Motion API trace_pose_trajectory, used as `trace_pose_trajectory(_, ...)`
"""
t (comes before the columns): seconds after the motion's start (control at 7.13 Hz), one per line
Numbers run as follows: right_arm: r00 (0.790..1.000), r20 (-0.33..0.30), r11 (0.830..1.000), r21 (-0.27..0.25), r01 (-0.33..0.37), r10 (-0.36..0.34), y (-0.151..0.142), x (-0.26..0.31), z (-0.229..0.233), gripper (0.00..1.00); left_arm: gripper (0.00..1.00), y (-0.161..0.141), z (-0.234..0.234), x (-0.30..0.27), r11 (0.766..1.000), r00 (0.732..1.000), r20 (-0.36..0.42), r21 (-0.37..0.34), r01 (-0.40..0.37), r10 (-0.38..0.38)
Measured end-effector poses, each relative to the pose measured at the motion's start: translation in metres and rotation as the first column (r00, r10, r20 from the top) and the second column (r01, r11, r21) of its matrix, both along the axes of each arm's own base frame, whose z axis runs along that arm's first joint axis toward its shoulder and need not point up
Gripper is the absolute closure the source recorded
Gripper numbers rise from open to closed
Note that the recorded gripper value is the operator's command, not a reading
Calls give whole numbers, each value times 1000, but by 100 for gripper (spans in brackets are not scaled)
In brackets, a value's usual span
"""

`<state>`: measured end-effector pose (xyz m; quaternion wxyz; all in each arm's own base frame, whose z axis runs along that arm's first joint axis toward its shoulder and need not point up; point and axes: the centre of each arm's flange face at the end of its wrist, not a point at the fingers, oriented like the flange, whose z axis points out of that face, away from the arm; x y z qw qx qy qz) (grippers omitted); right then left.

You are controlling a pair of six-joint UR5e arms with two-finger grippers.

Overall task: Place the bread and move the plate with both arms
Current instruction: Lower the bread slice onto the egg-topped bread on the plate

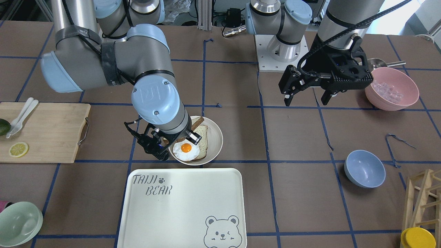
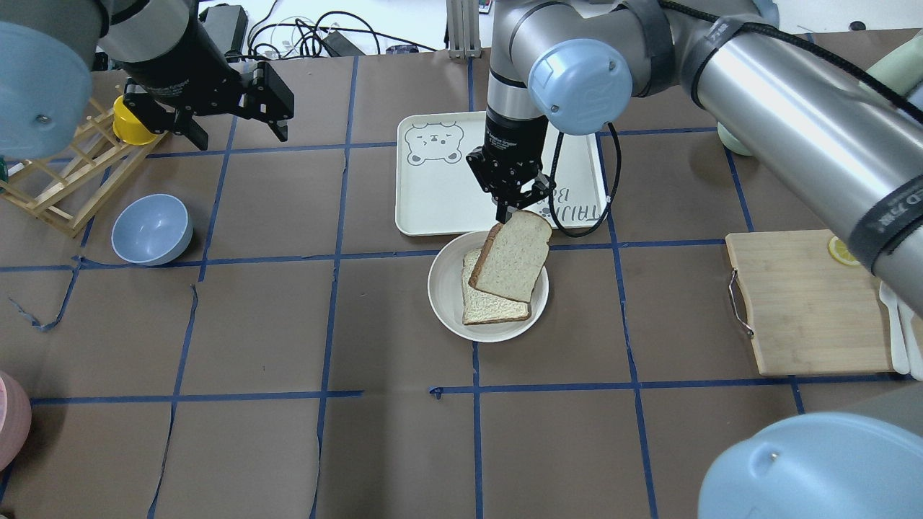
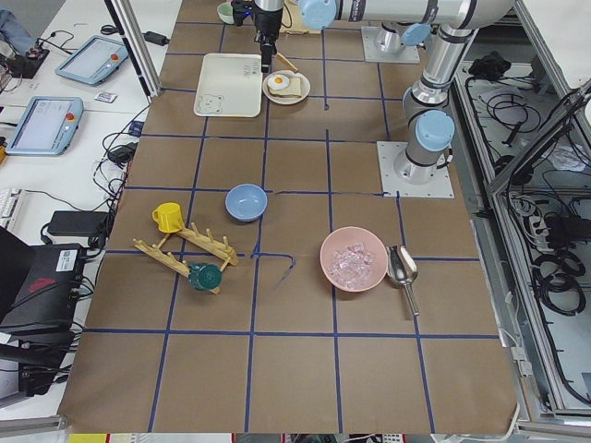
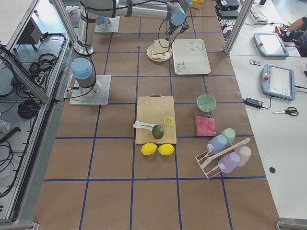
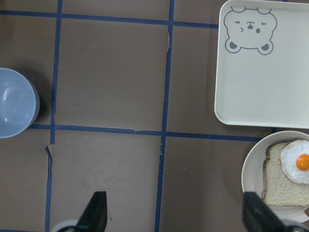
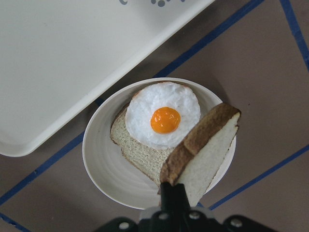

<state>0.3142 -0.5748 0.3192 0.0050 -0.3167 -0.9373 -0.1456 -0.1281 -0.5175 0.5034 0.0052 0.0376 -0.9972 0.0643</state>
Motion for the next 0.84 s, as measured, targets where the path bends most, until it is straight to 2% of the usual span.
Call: trace_pose_trajectory(0.84, 998, -4, 997, 24, -67, 67, 0, 14, -33, 100, 0, 0, 0, 0, 1000, 1000, 0, 0, 0, 0)
